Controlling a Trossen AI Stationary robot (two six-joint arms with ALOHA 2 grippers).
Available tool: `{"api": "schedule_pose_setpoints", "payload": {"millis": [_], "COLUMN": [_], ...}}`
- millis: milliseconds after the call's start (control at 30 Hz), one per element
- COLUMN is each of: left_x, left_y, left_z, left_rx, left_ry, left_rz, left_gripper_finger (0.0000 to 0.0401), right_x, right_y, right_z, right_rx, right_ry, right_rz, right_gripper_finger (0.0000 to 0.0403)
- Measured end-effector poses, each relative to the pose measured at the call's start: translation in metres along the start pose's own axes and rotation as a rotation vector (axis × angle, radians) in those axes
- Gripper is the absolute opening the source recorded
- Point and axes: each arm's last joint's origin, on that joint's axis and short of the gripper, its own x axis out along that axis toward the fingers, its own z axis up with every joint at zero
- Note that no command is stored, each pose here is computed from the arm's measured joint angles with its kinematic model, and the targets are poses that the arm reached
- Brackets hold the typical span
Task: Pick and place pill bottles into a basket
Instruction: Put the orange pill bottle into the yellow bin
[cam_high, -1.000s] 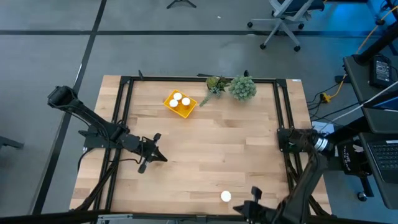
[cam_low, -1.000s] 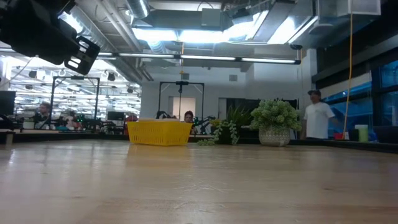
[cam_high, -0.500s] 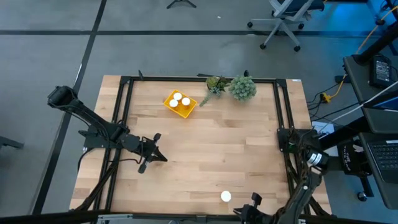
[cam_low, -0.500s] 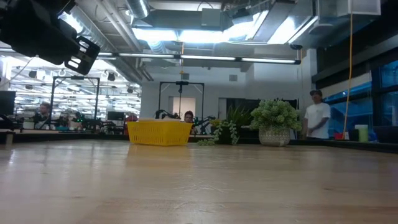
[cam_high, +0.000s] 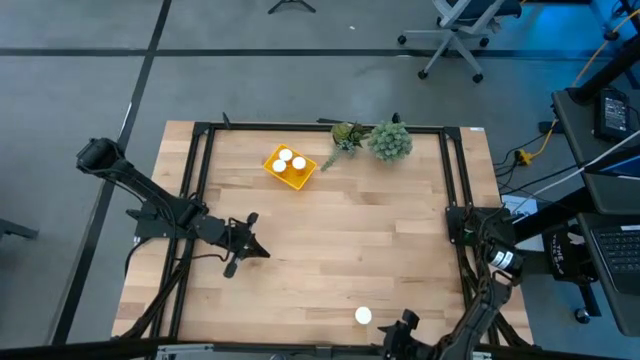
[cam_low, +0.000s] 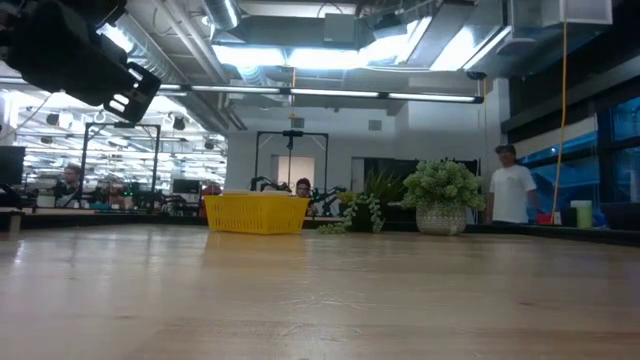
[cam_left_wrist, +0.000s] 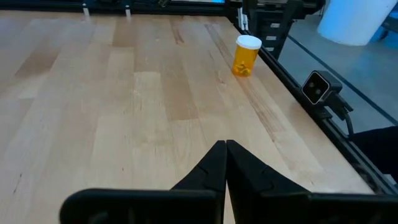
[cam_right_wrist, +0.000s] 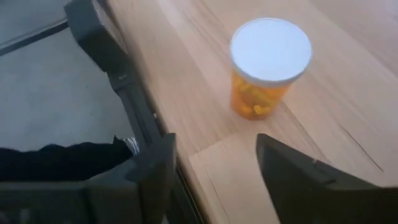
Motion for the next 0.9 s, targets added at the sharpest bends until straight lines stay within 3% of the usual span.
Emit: {"api": "schedule_pose_setpoints", "payload": {"millis": [167,267,533,900], "left_x": [0.000,0.000,0.000,0.000], "left_y": [0.000,0.000,0.000,0.000], "left_z": [0.000,0.000,0.000,0.000], "left_rx": [0.000,0.000,0.002,0.002], "left_ry": [0.000,0.000,0.000,0.001], "left_rz": [0.000,0.000,0.000,0.000], "left_gripper_finger": [0.0006,0.0006,0.0006,0.0006], "right_x": [0.001,0.008,0.044,0.068], "right_y": [-0.001,-0.001,-0.007,-0.011], "right_z": [0.000,-0.005,-0.031,-0.028], "right_rx": [0.026,0.013,-0.021,-0.020], "right_ry": [-0.006,-0.079,-0.148,-0.194], "right_rz": [-0.008,-0.022,-0.102,-0.155], "right_gripper_finger": [0.0277,0.0292,0.0285,0.0284]}}
